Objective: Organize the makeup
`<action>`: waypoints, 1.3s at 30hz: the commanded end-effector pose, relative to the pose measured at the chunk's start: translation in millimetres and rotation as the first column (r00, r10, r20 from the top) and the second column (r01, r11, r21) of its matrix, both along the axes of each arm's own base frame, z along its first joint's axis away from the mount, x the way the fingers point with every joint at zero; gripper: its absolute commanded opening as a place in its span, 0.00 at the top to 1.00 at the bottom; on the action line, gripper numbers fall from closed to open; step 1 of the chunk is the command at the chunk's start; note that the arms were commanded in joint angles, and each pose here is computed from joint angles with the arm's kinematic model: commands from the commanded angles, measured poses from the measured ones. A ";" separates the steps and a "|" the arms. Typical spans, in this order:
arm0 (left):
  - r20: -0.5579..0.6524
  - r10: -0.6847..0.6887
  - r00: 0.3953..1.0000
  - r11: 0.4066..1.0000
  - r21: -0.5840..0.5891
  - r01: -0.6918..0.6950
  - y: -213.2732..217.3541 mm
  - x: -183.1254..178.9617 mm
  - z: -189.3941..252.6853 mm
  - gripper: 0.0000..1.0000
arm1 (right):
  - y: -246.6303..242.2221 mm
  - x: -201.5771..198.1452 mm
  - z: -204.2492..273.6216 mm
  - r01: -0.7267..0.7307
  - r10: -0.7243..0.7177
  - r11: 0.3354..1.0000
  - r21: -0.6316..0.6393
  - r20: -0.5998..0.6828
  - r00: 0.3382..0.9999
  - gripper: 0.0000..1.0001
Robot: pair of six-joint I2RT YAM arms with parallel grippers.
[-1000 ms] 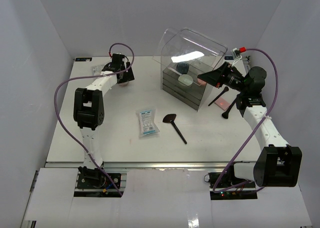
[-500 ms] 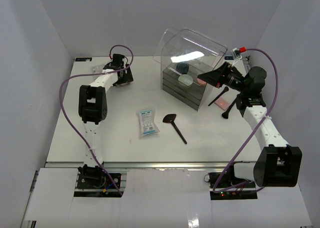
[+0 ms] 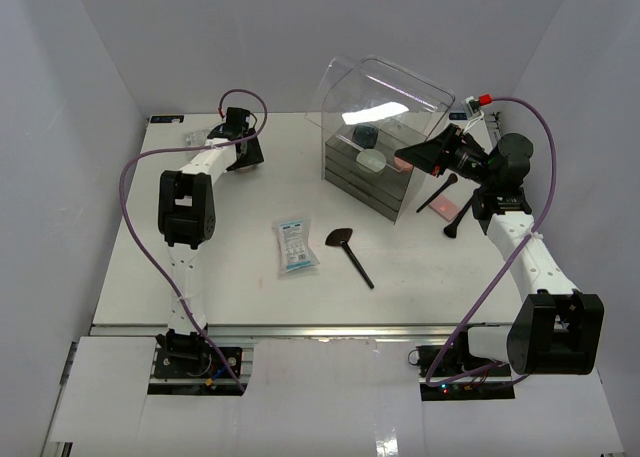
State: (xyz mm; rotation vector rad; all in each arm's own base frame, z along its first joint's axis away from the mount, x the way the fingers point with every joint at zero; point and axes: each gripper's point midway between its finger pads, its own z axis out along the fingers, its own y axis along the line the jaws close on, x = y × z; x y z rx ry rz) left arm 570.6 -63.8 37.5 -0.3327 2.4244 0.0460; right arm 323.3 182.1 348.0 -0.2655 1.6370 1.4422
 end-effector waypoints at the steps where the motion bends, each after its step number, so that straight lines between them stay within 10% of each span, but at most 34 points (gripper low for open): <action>1: 0.038 0.024 0.999 0.999 -0.033 -0.022 0.3 2.2 9.3 0.46 | 1.6 -15.7 25.5 -0.021 0.022 1.000 -0.010 0.137 0.990 0.92; 13: 0.183 -0.081 0.980 0.961 -0.246 0.125 -36.5 -46.3 66.9 0.87 | 0.9 -20.1 28.0 -0.016 0.018 1.000 -0.015 0.153 0.988 0.92; 31: 0.700 -0.306 0.646 0.466 -0.481 0.742 -223.1 -193.7 189.7 0.95 | 0.4 -27.8 34.2 -0.014 0.017 1.000 -0.020 0.180 0.984 0.92; 39: 0.843 -0.221 0.490 0.387 -0.385 0.838 -287.3 -202.4 224.4 0.92 | 0.0 -29.7 35.7 -0.014 0.017 1.000 -0.021 0.180 0.984 0.92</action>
